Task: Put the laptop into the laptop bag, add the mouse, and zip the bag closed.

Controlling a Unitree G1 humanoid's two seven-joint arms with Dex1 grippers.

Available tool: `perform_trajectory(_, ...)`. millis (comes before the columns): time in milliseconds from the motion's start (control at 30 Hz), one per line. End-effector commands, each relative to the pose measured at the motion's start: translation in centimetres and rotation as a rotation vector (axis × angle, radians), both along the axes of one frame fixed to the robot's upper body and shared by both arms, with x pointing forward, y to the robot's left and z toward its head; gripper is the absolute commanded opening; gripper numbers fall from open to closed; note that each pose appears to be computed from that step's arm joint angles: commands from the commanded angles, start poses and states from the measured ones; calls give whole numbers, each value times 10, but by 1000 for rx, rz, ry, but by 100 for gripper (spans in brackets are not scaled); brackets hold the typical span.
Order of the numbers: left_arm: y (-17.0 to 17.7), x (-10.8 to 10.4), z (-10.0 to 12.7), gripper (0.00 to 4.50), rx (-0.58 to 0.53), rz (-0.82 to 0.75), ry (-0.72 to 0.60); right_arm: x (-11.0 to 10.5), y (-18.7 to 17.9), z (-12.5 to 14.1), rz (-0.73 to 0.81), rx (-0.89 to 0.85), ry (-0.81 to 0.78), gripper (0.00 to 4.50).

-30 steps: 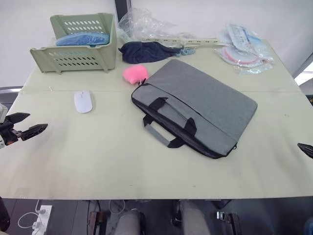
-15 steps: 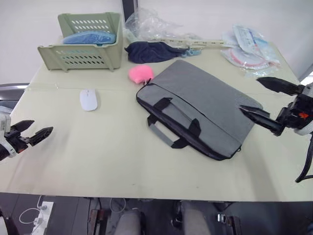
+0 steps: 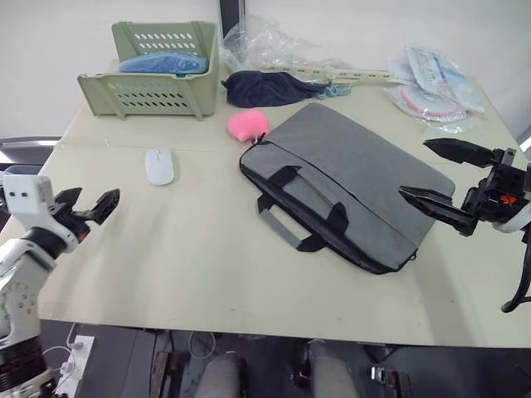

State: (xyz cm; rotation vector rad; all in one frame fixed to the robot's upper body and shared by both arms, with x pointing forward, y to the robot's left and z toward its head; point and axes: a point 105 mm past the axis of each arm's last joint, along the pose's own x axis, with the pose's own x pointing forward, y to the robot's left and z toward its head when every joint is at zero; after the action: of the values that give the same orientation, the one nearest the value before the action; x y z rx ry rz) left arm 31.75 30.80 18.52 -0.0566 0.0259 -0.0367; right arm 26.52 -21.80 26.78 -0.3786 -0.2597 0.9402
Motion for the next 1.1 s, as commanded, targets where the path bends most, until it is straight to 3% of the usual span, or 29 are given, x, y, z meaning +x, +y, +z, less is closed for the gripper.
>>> perform_trajectory(33, -17, 14, 16, 450, 32, 73, -39, -2, 2, 7, 9, -3, -44, 447)
perform_trajectory(200, -43, 57, 22, 450, 23, 116, -50, 0, 3, 7, 1, -6, -45, 447)
perform_trajectory(433, -55, 102, 4, 450, 15, 194, -16, -2, 5, 4, -9, -10, -41, 447)
perform_trajectory(600, -62, 116, 1, 450, 0, 193, -26, -6, 5, 2, -23, -20, -38, 447)
perform_trajectory(1100, -62, 130, -11, 450, 9, 241, 34, -13, 4, 2, -48, -27, -45, 447)
